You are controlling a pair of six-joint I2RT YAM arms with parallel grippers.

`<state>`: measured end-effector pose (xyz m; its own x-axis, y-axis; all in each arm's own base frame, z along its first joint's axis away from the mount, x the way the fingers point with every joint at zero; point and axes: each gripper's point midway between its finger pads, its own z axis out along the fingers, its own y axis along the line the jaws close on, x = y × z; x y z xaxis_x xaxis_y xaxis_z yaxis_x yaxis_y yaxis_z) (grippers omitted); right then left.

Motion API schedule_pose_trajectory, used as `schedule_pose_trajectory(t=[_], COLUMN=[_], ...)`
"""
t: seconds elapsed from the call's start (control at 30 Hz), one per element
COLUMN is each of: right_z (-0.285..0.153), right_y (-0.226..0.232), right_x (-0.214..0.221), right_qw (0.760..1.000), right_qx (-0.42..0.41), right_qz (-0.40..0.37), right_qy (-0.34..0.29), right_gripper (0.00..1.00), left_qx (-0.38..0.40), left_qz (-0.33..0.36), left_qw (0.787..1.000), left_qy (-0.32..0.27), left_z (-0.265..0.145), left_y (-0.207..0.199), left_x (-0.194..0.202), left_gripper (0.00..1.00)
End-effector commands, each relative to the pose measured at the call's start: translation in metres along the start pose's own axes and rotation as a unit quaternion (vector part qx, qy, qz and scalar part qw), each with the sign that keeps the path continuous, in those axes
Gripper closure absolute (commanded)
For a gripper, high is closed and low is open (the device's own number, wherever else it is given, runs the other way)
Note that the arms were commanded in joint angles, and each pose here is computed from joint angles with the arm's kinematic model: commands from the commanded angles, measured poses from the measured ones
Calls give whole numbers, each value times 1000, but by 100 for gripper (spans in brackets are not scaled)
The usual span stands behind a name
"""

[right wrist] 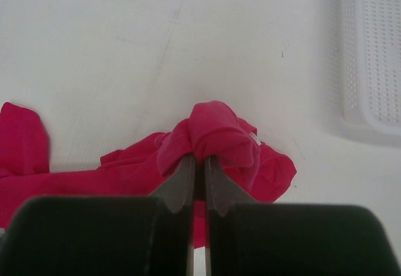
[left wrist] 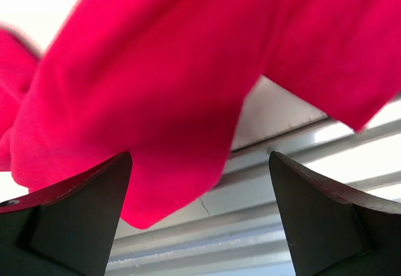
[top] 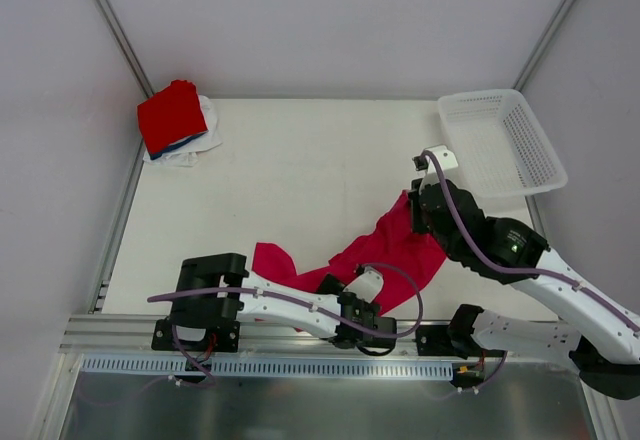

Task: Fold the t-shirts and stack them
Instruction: Move the tshirt to the center of the board

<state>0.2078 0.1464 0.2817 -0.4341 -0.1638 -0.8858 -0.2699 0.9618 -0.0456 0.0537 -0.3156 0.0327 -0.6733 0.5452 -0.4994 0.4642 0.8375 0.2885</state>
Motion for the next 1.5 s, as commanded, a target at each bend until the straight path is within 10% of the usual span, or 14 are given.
schedule_pose_trajectory(t=[0.0, 0.93, 1.47], right_z=[-5, 9, 9], right_y=[-5, 3, 3], right_x=[0, 11, 20], right_qw=[1000, 1000, 999], right_qx=[2, 12, 8], right_qz=[18, 12, 24], right_qy=[-5, 22, 28], right_gripper=[99, 99, 99], left_qx=[-51, -159, -222], left_qz=[-38, -21, -7], left_qw=[998, 987, 975], left_qy=[-26, -27, -21], left_z=[-2, -63, -25], left_y=[20, 28, 35], left_x=[-10, -3, 17], left_gripper=[8, 22, 26])
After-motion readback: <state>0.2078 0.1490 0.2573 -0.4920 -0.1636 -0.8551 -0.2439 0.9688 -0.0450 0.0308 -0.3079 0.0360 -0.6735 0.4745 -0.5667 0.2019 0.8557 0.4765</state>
